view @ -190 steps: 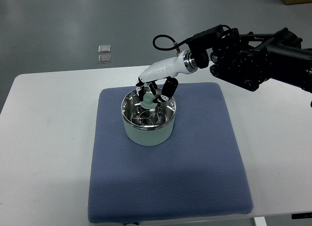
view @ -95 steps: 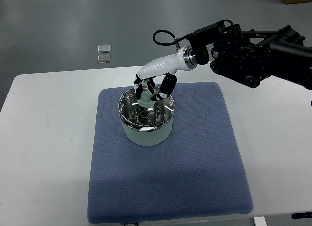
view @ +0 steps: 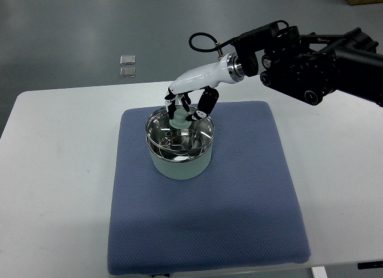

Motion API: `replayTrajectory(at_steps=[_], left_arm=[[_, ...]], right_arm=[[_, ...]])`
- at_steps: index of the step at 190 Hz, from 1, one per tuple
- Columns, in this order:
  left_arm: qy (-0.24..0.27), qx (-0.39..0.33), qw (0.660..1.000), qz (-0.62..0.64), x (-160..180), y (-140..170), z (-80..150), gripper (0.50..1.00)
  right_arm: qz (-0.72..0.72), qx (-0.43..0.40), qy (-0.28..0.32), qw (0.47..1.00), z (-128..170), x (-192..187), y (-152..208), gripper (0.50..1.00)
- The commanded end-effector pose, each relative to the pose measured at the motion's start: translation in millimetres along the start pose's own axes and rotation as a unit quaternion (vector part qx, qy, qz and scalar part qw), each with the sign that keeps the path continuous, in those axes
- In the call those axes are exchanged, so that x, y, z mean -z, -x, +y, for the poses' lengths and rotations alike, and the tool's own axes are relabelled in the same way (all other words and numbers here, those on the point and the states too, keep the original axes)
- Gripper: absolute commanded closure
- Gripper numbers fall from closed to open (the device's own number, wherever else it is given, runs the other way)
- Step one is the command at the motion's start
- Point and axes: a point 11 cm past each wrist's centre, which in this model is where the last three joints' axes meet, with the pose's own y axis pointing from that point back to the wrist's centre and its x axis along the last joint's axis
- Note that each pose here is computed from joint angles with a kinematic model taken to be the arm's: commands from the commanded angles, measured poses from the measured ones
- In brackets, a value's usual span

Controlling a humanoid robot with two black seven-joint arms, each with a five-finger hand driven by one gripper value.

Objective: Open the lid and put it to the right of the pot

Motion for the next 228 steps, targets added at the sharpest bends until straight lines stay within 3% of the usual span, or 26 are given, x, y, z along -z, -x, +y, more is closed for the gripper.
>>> replayTrajectory(at_steps=[1,65,92,107,117,118,124,134,139,166,228], left_arm=[[0.0,0.0,1.0,0.0,0.0,0.0,0.0,0.5],[0.0,0.001,1.0,0.0,0.0,0.3,0.0,0.5],[0.0,0.001,1.0,0.0,0.0,0.3,0.0,0.5],[0.0,0.001,1.0,0.0,0.0,0.3,0.0,0.5],[0.0,0.001,1.0,0.0,0.0,0.3,0.0,0.5],[0.0,0.002,1.0,0.0,0.0,0.5,0.0,0.5],[0.0,0.003,1.0,0.0,0.0,0.6,0.0,0.5],[0.0,0.003,1.0,0.0,0.0,0.6,0.0,0.5],[0.0,0.005,1.0,0.0,0.0,1.4,0.0,0.5],[0.0,0.005,1.0,0.0,0.0,1.4,0.0,0.5],[0.0,0.005,1.0,0.0,0.0,1.4,0.0,0.5]], right_arm=[[0.002,0.002,-0.005,1.0,3.8,2.8,-4.0,1.0],[0.006,0.005,-0.003,1.0,10.4,5.1,-14.3,1.0],[0.009,0.003,0.009,1.0,24.5,1.5,-27.7,1.0],[0.003,-0.003,0.03,1.0,48.9,-12.6,-32.0,1.0],[0.003,-0.003,0.03,1.0,48.9,-12.6,-32.0,1.0],[-0.004,-0.007,0.043,0.999,61.6,-22.7,-30.7,1.0],[-0.008,-0.011,0.052,0.999,70.6,-29.5,-29.8,1.0],[-0.008,-0.011,0.052,0.999,70.6,-29.6,-29.8,1.0],[-0.02,-0.016,0.068,0.997,87.6,-42.9,-22.9,1.0],[-0.051,-0.019,0.09,0.995,105.8,-66.7,3.9,1.0],[-0.098,-0.019,0.112,0.989,113.9,-96.8,70.4,1.0]])
